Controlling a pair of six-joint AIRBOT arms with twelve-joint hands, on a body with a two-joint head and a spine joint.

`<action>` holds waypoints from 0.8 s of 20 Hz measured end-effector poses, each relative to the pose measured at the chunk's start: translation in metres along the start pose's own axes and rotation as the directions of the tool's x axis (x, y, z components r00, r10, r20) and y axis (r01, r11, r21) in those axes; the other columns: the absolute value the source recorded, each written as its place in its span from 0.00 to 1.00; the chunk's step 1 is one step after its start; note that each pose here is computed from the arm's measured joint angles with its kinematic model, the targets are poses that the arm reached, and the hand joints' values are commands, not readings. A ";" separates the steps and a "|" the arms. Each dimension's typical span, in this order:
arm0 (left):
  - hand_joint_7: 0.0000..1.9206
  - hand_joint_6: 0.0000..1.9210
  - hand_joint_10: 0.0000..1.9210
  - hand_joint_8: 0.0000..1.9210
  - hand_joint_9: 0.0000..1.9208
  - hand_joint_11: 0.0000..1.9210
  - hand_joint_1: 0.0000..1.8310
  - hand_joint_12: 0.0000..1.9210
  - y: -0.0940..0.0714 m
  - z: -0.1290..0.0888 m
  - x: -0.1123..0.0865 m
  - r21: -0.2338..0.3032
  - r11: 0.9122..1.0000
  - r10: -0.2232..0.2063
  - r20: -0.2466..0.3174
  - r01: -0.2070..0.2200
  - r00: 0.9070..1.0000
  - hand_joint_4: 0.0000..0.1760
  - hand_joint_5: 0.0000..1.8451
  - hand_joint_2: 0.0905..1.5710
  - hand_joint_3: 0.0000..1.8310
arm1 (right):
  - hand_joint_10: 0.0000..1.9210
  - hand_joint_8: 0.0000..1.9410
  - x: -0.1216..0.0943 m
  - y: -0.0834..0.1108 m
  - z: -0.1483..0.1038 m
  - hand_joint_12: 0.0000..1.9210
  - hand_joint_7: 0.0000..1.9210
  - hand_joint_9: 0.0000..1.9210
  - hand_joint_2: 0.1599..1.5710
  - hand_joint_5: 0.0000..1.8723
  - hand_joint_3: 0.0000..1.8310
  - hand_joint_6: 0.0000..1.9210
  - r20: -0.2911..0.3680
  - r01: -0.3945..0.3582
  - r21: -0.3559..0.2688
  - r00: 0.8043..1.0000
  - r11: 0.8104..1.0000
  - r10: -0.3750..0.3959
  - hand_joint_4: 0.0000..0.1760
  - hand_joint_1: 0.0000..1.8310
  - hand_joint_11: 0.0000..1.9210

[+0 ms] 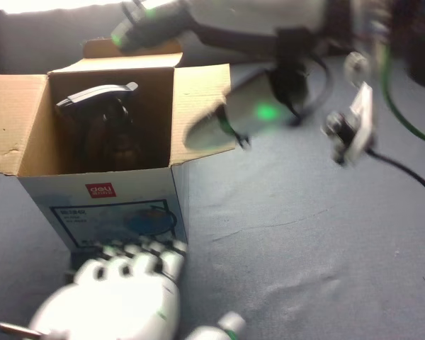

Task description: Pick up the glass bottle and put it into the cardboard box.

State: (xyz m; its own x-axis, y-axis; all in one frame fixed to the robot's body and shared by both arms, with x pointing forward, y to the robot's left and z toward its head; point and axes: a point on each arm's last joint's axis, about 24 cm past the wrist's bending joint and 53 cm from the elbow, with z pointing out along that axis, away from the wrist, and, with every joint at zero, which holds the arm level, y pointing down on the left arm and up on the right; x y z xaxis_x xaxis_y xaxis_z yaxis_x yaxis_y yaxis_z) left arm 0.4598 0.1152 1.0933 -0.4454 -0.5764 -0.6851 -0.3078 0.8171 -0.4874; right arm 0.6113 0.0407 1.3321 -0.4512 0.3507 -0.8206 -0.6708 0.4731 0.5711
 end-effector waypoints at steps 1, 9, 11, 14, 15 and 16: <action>0.03 0.01 0.00 0.01 0.01 0.00 0.00 0.00 -0.001 -0.005 -0.014 -0.011 1.000 -0.016 0.044 0.017 0.999 0.00 0.04 0.80 0.00 | 0.09 0.00 0.003 -0.007 -0.015 0.57 0.23 0.19 0.62 0.18 0.01 0.08 0.001 -0.062 0.050 0.998 0.997 0.062 0.00 0.26 0.00; 0.20 0.02 0.02 0.01 0.15 0.00 0.00 0.38 -0.003 -0.027 -0.018 -0.017 1.000 -0.015 0.031 0.016 0.999 0.00 0.19 0.82 0.00 | 0.30 0.03 0.012 -0.061 -0.066 0.78 0.40 0.27 0.74 0.26 0.00 0.29 0.065 -0.249 0.296 0.969 0.922 0.240 0.00 0.12 0.00; 0.26 0.04 0.02 0.02 0.18 0.00 0.00 0.47 -0.010 -0.029 -0.024 0.000 1.000 -0.012 0.048 0.012 0.999 0.00 0.25 0.82 0.00 | 0.47 0.06 0.022 -0.072 -0.074 0.84 0.45 0.29 0.74 0.25 0.00 0.45 0.082 -0.328 0.334 0.944 0.884 0.319 0.00 0.12 0.06; 0.34 0.06 0.05 0.04 0.27 0.00 0.00 0.61 -0.014 -0.032 -0.024 0.006 1.000 -0.013 0.038 0.012 0.999 0.00 0.31 0.83 0.00 | 0.65 0.38 0.025 -0.088 -0.081 0.92 0.41 0.32 0.76 0.32 0.00 0.57 0.109 -0.359 0.390 0.932 0.848 0.345 0.00 0.12 0.16; 0.41 0.14 0.13 0.09 0.32 0.03 0.00 0.66 -0.017 -0.033 -0.025 0.009 1.000 -0.007 0.035 0.007 0.999 0.00 0.35 0.84 0.00 | 0.75 0.54 0.025 -0.091 -0.083 0.97 0.43 0.36 0.77 0.37 0.00 0.63 0.114 -0.362 0.402 0.931 0.841 0.346 0.00 0.13 0.23; 0.41 0.30 0.33 0.26 0.31 0.07 0.01 0.71 -0.021 -0.034 -0.028 0.016 1.000 0.003 0.040 -0.004 0.999 0.00 0.35 0.85 0.00 | 0.83 0.65 0.025 -0.093 -0.083 0.99 0.45 0.40 0.78 0.41 0.00 0.67 0.118 -0.368 0.409 0.929 0.835 0.352 0.00 0.14 0.31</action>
State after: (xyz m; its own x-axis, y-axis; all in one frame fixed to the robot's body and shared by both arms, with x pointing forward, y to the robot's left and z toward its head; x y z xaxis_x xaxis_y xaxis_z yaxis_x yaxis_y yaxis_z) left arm 0.4501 0.1142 1.1410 -0.4123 -0.5735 -0.7079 -0.2922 0.8192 -0.4936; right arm 0.6130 -0.0617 1.2565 -0.5856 0.5876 -0.5584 -0.1535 0.5960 0.7881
